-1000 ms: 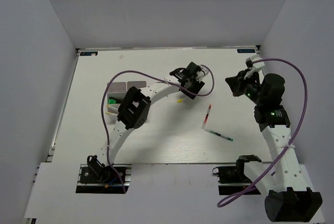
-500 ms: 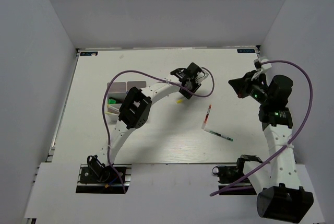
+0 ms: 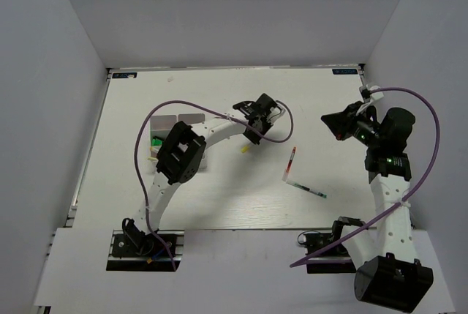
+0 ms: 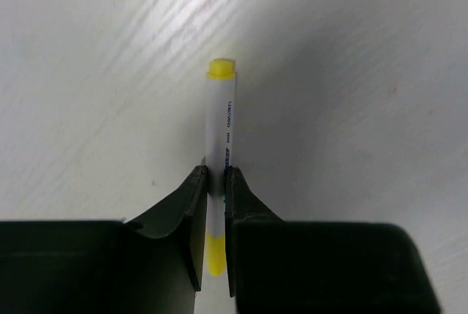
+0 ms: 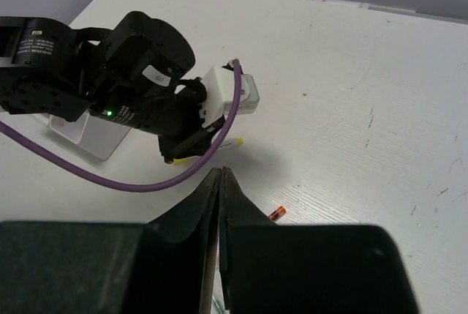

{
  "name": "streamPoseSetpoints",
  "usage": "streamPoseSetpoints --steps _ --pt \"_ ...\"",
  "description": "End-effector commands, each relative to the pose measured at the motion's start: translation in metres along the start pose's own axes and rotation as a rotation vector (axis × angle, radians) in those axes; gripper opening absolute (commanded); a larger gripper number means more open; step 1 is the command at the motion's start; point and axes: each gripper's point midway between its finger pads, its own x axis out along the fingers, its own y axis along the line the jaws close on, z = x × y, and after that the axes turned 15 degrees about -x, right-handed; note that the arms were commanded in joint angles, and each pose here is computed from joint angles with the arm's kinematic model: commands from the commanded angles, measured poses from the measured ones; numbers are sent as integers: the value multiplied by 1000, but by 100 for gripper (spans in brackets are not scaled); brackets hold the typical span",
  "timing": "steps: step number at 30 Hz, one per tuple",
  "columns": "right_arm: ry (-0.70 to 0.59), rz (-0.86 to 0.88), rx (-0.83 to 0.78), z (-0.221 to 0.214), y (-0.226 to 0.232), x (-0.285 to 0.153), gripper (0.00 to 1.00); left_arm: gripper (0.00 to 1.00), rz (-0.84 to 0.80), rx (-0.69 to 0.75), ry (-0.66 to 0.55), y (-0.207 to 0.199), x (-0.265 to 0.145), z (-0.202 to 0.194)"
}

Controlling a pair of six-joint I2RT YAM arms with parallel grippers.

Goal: Sort the stationery into containers
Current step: Grab a piece of stationery with the left arm, then place the stationery into the container

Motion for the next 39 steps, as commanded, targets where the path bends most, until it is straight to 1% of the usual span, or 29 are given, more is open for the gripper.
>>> streamPoseSetpoints --steps 1,2,3,4,5,6,7,8,9,10,11,13,14,15,16,17,18,19,20,22,23,25,26,28,32,34,35,39 --pt "-44 41 -24 11 5 -2 6 6 -50 -56 -142 -6 -51 31" --pt "-45 48 -22 10 6 -2 10 3 -64 -82 -176 -3 -60 38" --pt "-48 63 -25 10 8 -2 13 1 -98 -124 -247 -6 -81 47" --pt "-54 61 -30 12 7 -3 16 0 -115 -151 -286 -4 -92 52" --pt "-50 68 -26 8 8 -3 23 0 -117 -172 -280 -1 -90 35" --pt "-54 87 -35 7 11 -3 26 0 -141 -219 -434 -1 -128 62" --pt "-53 94 -28 4 12 -4 28 0 -134 -240 -434 4 -127 45" --pt "-64 96 -44 4 12 -3 30 0 -153 -265 -476 4 -139 46" --pt "-68 102 -45 4 12 -2 30 0 -156 -310 -565 8 -154 58" --pt "-67 107 -43 2 11 -1 30 0 -168 -340 -649 12 -187 64" --pt "-64 115 -37 -1 12 -1 30 0 -152 -361 -650 19 -185 48" --pt "-60 139 -24 -4 14 1 30 0 -112 -417 -755 34 -210 52" --pt "-55 143 -17 -6 13 2 28 0 -95 -434 -798 43 -225 42" --pt "-54 148 -14 -7 13 3 27 0 -40 -479 -843 60 -234 39" --pt "-53 164 -9 -9 16 3 27 0 -6 -498 -869 70 -232 27" --pt "-51 169 -4 -10 16 4 27 0 14 -517 -903 77 -239 22" --pt "-52 175 -4 -11 16 5 26 0 66 -582 -976 94 -261 18" --pt "-56 191 -11 -12 18 5 26 0 97 -615 -1001 103 -257 4" --pt "-56 196 -12 -13 18 5 26 0 171 -660 -1042 119 -263 -5" --pt "-57 202 -20 -14 19 5 26 0 219 -740 -1126 138 -275 -25" --pt "-55 205 -19 -15 19 5 26 0 295 -802 -1165 153 -282 -36" --pt "-61 203 -35 -13 20 4 26 0 361 -835 -1193 167 -282 -56" --pt "-60 201 -39 -14 20 5 26 0 405 -882 -1232 177 -294 -64" --pt "-65 192 -46 -12 19 3 26 0 455 -920 -1253 186 -297 -77" --pt "-67 191 -51 -12 20 3 26 0 499 -961 -1307 196 -307 -91" --pt "-66 197 -48 -12 21 3 26 0 555 -960 -1306 203 -303 -101" --pt "-64 196 -43 -13 20 3 26 0 556 -957 -1318 203 -305 -101" --pt "-61 196 -42 -14 20 3 26 0 632 -948 -1281 210 -289 -112"
